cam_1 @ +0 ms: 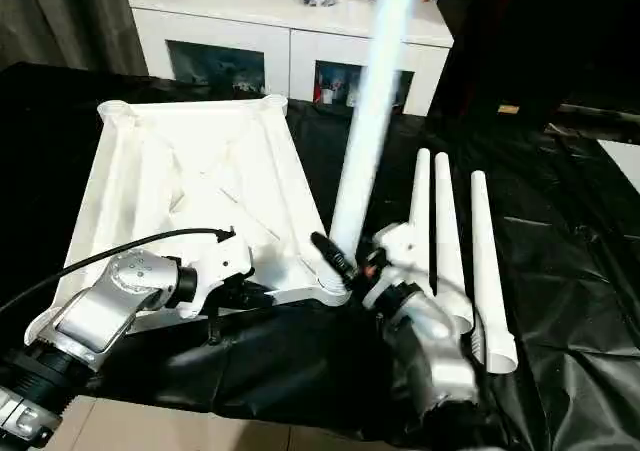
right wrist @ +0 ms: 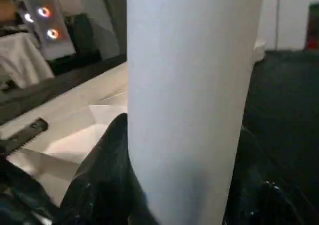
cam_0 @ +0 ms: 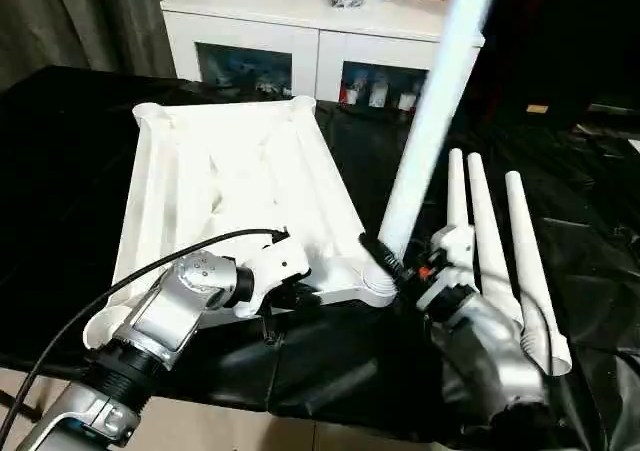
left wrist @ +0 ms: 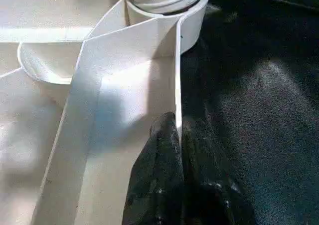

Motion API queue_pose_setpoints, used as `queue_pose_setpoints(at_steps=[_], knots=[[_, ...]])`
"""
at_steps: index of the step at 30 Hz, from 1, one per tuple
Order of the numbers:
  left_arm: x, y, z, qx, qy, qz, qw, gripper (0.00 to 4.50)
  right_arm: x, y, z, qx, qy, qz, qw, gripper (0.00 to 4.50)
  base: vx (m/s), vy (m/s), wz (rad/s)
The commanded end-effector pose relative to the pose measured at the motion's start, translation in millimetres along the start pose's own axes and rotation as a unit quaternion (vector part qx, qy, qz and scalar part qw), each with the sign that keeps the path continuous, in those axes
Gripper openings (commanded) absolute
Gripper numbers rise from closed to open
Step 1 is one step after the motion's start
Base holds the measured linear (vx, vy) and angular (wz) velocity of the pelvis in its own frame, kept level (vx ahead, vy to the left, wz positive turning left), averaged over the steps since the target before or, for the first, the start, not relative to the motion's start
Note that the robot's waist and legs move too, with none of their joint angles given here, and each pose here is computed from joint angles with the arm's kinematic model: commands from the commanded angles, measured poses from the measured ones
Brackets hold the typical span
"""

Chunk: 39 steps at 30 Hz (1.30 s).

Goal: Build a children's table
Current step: Insert table leg to table base

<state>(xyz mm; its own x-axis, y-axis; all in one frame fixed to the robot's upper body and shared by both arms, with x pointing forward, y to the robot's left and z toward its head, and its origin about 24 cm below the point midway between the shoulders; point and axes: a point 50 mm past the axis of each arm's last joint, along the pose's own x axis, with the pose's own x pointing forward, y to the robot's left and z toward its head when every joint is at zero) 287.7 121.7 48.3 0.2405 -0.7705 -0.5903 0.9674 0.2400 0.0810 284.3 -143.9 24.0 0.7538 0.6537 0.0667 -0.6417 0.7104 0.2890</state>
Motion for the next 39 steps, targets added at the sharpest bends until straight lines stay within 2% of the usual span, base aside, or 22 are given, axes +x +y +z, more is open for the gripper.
queue_pose_setpoints(at_steps=[1, 3, 4, 6, 7, 9, 10, 13, 14, 18, 19, 22, 23, 24, 27, 29, 30, 31, 33, 36, 37, 39], knots=[[-12, 7.4, 16.3, 0.029, -0.041, 0.023, 0.998, 0.00, -23.8, -16.6, -8.7, 0.036, 0.051, -0.027, 0.998, 1.87, 0.000, 0.000, 0.00], [-12, 7.2, 16.7, 0.031, -0.042, 0.022, 0.998, 0.00, -22.6, -16.1, -1.2, 0.037, 0.045, -0.011, 0.998, 1.87, 0.000, 0.000, 0.00], [-12, 6.8, 17.4, 0.037, -0.042, 0.022, 0.998, 0.00, -20.8, -14.6, 11.7, 0.040, 0.042, 0.019, 0.998, 1.87, 0.000, 0.000, 0.00], [-13, 6.4, 17.8, 0.040, -0.042, 0.020, 0.998, 0.00, -19.6, -13.6, 18.4, 0.039, 0.041, 0.033, 0.998, 1.87, 0.000, 0.000, 0.00], [-13, 5.3, 18.4, 0.047, -0.043, 0.018, 0.998, 0.00, -16.6, -12.0, 30.5, 0.037, 0.037, 0.055, 0.997, 1.87, 0.000, 0.000, 0.00], [-14, 4.0, 18.7, 0.051, -0.044, 0.015, 0.998, 0.00, -13.3, -9.7, 41.4, 0.029, 0.030, 0.072, 0.997, 1.87, 0.000, 0.000, 0.00], [-15, 4.5, 19.1, 0.050, -0.046, 0.022, 0.997, 0.43, -11.4, -8.1, 47.5, 0.027, 0.024, 0.078, 0.996, 1.87, 0.000, 0.000, 0.00], [-24, 5.7, 26.3, 0.021, -0.081, 0.021, 0.996, 0.53, -2.5, -0.9, 72.9, 0.020, -0.009, 0.093, 0.995, 1.87, 0.000, 0.000, 0.00], [-24, 5.7, 26.3, 0.021, -0.081, 0.021, 0.996, 0.57, -2.5, -0.9, 72.9, 0.020, -0.009, 0.093, 0.995, 1.87, 0.000, 0.000, 0.00], [-41, 12.1, 40.6, -0.014, -0.154, 0.024, 0.988, 0.96, 7.0, 6.6, 88.5, 0.000, -0.020, 0.103, 0.995, 1.87, 0.000, 0.000, 0.00], [-51, 19.8, 49.5, -0.030, -0.201, 0.042, 0.978, 0.96, 11.7, 10.2, 96.0, -0.011, -0.024, 0.105, 0.994, 1.87, 0.000, 0.000, 0.00], [-64, 31.8, 64.1, -0.056, -0.264, 0.072, 0.960, 1.28, 16.8, 16.8, 99.3, -0.030, -0.004, 0.118, 0.993, 1.87, 0.000, 0.000, 0.00], [-68, 39.7, 79.8, -0.077, -0.310, 0.091, 0.943, 1.32, 20.9, 27.4, 97.8, -0.056, 0.027, 0.150, 0.987, 1.87, 0.000, 0.000, 0.00], [-67, 40.7, 87.7, -0.086, -0.330, 0.090, 0.936, 1.36, 22.7, 32.6, 95.9, -0.064, 0.045, 0.164, 0.983, 1.87, 0.000, 0.000, 0.00], [-62, 36.2, 106.6, -0.106, -0.381, 0.061, 0.917, 1.67, 26.6, 43.0, 90.5, -0.078, 0.081, 0.192, 0.975, 1.87, 0.000, 0.000, 0.00], [-59, 34.7, 114.5, -0.119, -0.400, 0.052, 0.907, 1.82, 28.3, 46.6, 89.2, -0.080, 0.089, 0.199, 0.973, 1.86, 0.000, 0.000, 0.00], [-55, 31.9, 123.5, -0.132, -0.418, 0.036, 0.898, 1.82, 30.3, 50.5, 88.1, -0.082, 0.097, 0.207, 0.970, 1.86, 0.000, 0.000, 0.00], [-51, 28.1, 129.7, -0.138, -0.422, 0.019, 0.896, 1.96, 32.1, 53.5, 87.2, -0.082, 0.103, 0.211, 0.968, 1.86, 0.000, 0.000, 0.00], [-49, 26.5, 131.4, -0.138, -0.421, 0.013, 0.896, 2.19, 32.7, 54.5, 86.9, -0.083, 0.105, 0.212, 0.968, 1.86, 0.000, 0.000, 0.00], [-47, 17.0, 141.7, -0.161, -0.449, -0.039, 0.878, 2.31, 34.1, 56.8, 85.8, -0.079, 0.113, 0.209, 0.968, 1.86, 0.000, 0.000, 0.00], [-48, 13.8, 143.2, -0.164, -0.454, -0.056, 0.874, 2.55, 34.3, 56.4, 85.8, -0.079, 0.113, 0.206, 0.969, 1.86, 0.000, 0.000, 0.00], [-48, 10.2, 143.3, -0.168, -0.456, -0.074, 0.871, 2.66, 35.0, 54.0, 87.3, -0.078, 0.107, 0.195, 0.972, 1.86, 0.000, 0.000, 0.00]])
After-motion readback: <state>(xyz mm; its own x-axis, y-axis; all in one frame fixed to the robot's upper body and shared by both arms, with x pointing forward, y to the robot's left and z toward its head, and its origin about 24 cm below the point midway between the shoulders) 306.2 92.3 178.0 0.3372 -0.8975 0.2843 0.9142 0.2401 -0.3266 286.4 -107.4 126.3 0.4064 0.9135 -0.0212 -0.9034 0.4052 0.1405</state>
